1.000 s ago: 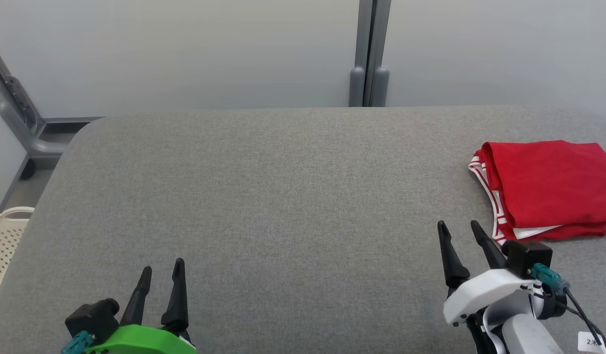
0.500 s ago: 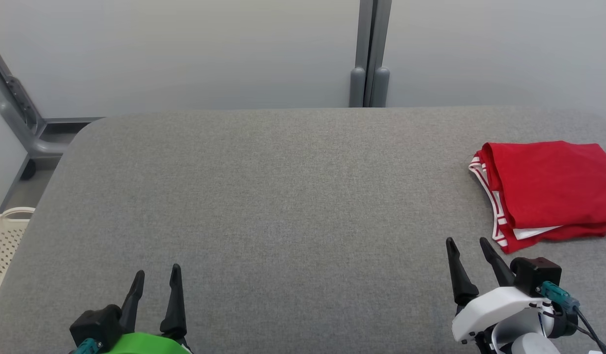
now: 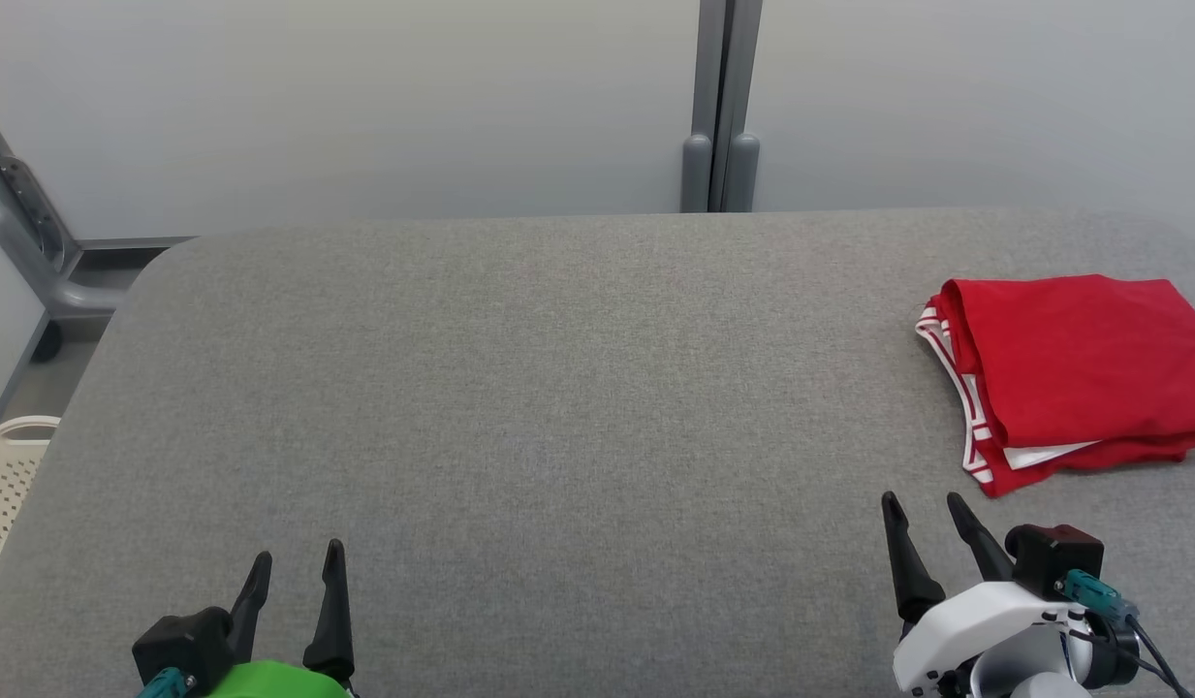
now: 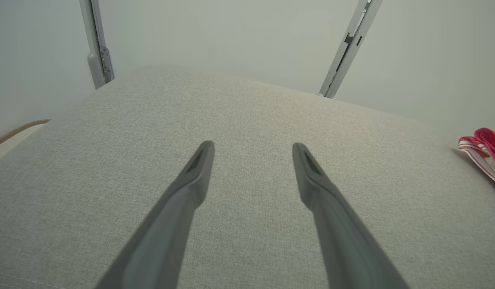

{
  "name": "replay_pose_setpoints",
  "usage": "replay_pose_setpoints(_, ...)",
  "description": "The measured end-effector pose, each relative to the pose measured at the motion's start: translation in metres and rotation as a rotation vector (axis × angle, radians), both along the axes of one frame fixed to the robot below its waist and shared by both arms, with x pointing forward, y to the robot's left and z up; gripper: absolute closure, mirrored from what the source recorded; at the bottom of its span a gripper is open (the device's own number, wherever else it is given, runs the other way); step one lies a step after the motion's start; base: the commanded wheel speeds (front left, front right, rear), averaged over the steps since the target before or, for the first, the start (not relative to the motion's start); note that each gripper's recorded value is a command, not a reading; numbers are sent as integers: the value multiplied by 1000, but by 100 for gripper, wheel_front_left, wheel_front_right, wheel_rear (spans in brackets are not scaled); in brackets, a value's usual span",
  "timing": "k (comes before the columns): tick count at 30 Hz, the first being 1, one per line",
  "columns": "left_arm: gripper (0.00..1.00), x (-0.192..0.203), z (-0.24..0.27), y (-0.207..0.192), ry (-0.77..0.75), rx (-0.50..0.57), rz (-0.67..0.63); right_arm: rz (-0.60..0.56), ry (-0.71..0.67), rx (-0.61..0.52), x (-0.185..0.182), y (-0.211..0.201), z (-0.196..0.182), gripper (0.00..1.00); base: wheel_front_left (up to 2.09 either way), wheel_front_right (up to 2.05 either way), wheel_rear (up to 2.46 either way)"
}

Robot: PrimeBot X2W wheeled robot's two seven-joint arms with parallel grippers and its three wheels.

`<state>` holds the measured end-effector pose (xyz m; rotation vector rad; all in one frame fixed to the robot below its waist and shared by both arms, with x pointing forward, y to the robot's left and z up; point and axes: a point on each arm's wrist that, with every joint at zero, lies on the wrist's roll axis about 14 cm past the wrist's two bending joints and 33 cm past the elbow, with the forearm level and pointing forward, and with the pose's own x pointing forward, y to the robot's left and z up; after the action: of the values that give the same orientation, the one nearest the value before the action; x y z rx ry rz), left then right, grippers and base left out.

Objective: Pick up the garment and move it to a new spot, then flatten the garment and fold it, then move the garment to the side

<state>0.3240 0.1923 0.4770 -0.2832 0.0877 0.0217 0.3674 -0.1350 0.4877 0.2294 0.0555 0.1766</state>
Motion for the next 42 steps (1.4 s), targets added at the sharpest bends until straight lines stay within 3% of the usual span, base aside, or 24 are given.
replay_pose_setpoints(30, 0, 0, -4, 5, 16, 19, 14, 5, 17, -4, -1, 1, -5, 0, 0, 0, 0)
replay_pose_setpoints(31, 100, 0, -5, 5, 20, 18, 15, 4, 21, -4, -2, 1, -7, 100, 0, 0, 0)
replay_pose_setpoints(35, 100, -6, -20, 0, 68, -2, 17, -2, 81, 5, -10, 0, -25, 100, 0, 0, 0)
replay_pose_setpoints(42, 100, -4, -27, -3, 109, -117, 29, -55, 116, 121, -9, -12, -27, 100, 0, 0, 0)
